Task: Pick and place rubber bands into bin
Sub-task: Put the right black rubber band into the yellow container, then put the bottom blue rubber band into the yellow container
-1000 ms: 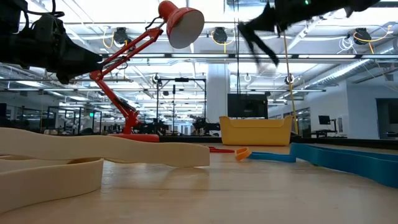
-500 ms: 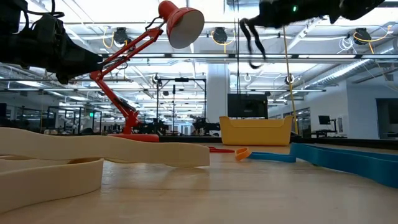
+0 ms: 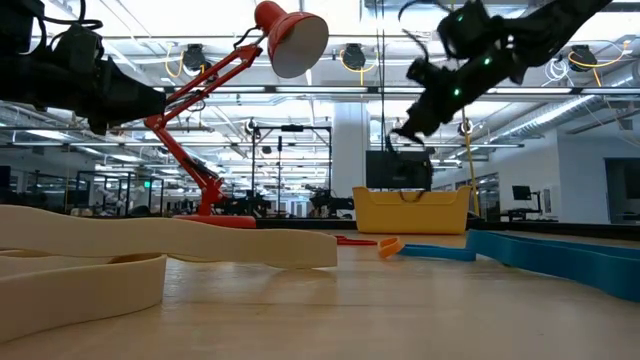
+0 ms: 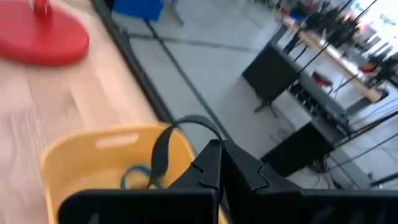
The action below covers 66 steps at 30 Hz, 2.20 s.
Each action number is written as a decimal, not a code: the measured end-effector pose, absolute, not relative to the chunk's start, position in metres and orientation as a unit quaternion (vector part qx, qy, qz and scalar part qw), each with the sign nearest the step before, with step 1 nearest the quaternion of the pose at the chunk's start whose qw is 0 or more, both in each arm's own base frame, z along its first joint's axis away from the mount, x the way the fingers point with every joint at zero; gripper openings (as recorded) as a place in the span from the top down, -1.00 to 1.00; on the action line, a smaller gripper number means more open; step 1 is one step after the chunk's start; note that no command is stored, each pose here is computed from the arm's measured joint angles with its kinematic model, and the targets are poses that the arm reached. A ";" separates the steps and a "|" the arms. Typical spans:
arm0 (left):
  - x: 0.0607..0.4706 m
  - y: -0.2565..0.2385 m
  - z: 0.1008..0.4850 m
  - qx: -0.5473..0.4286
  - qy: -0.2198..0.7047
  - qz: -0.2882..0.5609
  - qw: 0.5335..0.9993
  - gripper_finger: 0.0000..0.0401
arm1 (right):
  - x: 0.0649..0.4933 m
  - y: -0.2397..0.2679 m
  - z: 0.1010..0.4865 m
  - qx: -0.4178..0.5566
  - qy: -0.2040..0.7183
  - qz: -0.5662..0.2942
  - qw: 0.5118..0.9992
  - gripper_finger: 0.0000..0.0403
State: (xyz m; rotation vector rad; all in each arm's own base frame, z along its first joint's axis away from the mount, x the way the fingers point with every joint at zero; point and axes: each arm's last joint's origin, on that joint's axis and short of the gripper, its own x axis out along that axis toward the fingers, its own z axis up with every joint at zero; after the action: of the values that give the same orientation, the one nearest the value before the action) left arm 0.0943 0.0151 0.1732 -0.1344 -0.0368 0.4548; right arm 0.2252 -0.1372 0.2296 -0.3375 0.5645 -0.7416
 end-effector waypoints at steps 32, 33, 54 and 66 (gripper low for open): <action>0.094 0.015 0.173 -0.064 -0.017 0.230 0.971 0.14 | 0.241 -0.148 0.166 -0.106 0.393 -0.333 0.851 0.61; 0.094 0.015 0.173 -0.064 -0.017 0.230 0.971 0.14 | 0.240 -0.148 0.166 -0.109 0.394 -0.342 0.846 0.55; 0.094 0.015 0.173 -0.066 -0.018 0.229 0.971 0.14 | 0.213 -0.089 0.273 0.036 0.105 -0.349 0.930 0.07; 0.094 0.015 0.173 -0.067 -0.020 0.229 0.971 0.14 | 0.218 -0.032 0.261 -0.019 0.196 0.016 0.980 0.08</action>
State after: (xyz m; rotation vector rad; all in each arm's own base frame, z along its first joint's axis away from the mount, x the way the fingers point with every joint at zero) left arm 0.0942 0.0153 0.1734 -0.1348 -0.0412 0.4621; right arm 0.2180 -0.0323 0.2614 -0.0382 0.3937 0.0316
